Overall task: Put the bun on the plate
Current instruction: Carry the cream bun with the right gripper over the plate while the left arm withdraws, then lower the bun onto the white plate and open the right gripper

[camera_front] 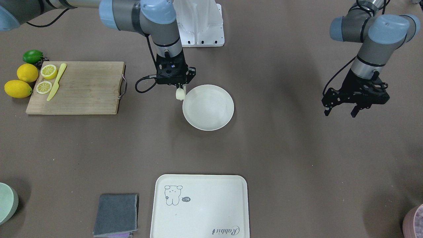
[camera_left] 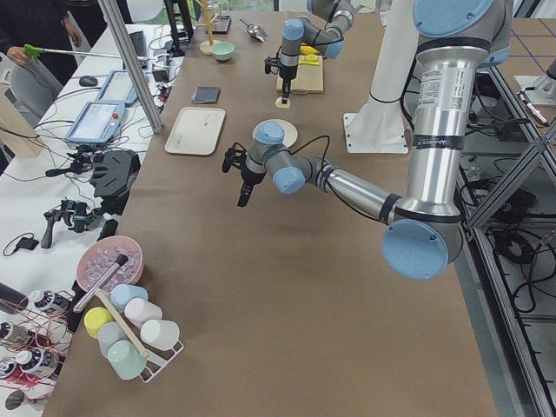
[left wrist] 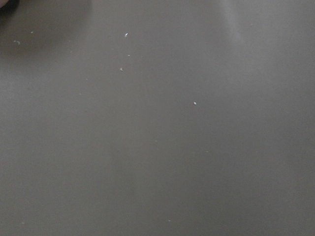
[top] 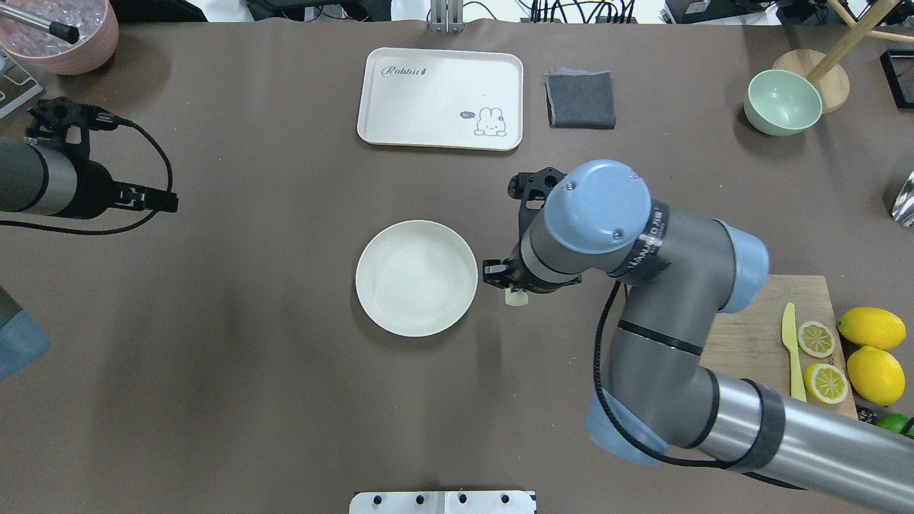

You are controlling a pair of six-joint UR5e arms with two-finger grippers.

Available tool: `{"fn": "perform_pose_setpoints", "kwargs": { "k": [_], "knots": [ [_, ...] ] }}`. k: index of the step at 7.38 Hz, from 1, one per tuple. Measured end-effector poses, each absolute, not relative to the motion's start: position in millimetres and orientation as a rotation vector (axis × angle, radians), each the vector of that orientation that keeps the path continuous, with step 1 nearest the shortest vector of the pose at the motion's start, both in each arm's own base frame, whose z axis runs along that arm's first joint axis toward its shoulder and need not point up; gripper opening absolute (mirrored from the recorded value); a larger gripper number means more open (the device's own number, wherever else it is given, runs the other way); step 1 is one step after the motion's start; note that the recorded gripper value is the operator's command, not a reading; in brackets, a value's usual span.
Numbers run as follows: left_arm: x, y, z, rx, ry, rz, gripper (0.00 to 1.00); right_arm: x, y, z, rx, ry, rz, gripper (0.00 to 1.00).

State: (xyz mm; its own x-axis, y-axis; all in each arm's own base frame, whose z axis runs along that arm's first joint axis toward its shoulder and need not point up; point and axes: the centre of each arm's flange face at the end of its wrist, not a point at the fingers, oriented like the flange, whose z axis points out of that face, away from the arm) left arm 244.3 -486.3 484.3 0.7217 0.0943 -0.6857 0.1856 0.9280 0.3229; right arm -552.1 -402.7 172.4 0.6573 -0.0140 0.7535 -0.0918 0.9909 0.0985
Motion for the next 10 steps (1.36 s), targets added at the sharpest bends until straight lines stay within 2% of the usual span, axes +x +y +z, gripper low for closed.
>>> {"fn": "perform_pose_setpoints", "kwargs": {
  "k": [1,2,3,10],
  "knots": [
    [233,-481,506,0.379,0.759,-0.063,0.98,-573,-407,165,0.146,-0.850,0.044,0.00],
    [222,-474,525,0.360,0.752,-0.072,0.98,-592,-409,161,0.154,-0.859,0.046,0.24],
    [213,-468,537,0.337,0.751,-0.079,0.98,-607,-411,157,0.155,-0.864,0.052,0.98],
    [177,-464,557,0.303,0.765,-0.049,0.98,-617,-425,146,0.159,-0.859,0.089,1.00]
  ]
}}
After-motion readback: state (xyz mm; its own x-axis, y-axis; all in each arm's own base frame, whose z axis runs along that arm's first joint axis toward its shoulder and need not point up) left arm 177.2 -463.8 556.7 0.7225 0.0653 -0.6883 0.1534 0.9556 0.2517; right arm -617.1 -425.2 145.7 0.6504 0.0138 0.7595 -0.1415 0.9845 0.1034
